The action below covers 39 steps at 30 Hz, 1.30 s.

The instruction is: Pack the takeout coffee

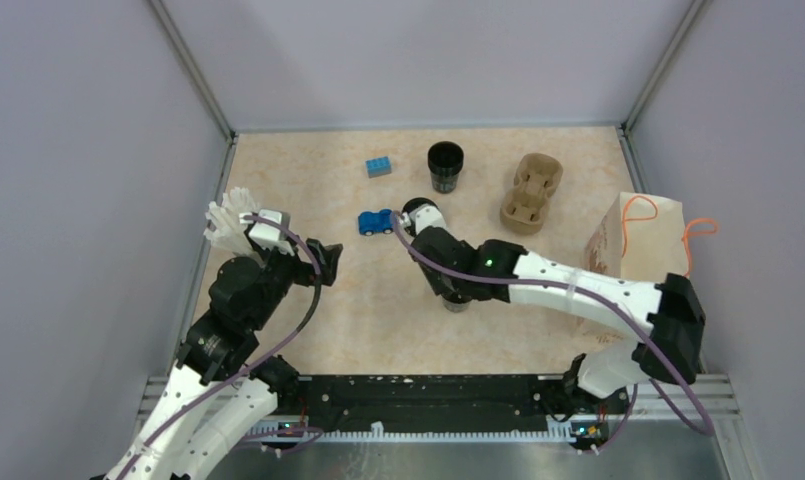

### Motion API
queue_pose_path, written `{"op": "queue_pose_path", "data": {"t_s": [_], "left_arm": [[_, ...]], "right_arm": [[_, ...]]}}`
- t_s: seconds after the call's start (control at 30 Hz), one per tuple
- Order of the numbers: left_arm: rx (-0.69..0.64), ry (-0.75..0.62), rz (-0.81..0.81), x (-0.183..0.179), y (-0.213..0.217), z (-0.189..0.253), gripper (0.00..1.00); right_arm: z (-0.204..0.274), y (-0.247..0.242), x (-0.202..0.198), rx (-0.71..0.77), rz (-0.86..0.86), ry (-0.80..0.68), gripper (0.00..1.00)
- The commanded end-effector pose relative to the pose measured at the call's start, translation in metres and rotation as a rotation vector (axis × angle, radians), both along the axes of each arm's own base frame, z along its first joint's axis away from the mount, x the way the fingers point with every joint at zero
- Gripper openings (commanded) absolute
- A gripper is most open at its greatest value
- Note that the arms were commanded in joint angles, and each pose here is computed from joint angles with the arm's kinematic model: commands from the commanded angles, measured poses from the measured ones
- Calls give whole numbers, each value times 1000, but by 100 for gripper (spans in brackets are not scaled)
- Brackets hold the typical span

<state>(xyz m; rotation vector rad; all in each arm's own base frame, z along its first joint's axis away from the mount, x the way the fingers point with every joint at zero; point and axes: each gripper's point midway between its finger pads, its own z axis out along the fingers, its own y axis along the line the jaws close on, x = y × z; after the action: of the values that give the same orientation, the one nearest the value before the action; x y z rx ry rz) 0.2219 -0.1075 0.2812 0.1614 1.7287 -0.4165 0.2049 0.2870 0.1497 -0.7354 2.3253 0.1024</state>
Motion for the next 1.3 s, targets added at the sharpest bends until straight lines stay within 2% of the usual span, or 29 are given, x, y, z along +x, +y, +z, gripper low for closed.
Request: {"op": "queue_pose_path", "data": {"t_s": [0.0,0.1,0.3,0.6,0.9,1.27], "left_arm": [[-19,-35,15,1,2,8,99],[-19,-33,14,1,2,8,99],[-18,-29,11,2,1,6,99],[-19,-29,4,1,0,6,99],[-18,-26,-8,1,-2,5,99],[-18,-25,-16,1,-4,4,99]], "right_arm": [[56,9,35,220,-29,-132,25],[66,3,68,282,-114,-203,25],[61,-8,122,297,-278,-289,24],[19,-5,184,281,-400,-261,25],[-8,10,214,302,-378,-199,27],[-31,6,236,225,-401,-185,25]]}}
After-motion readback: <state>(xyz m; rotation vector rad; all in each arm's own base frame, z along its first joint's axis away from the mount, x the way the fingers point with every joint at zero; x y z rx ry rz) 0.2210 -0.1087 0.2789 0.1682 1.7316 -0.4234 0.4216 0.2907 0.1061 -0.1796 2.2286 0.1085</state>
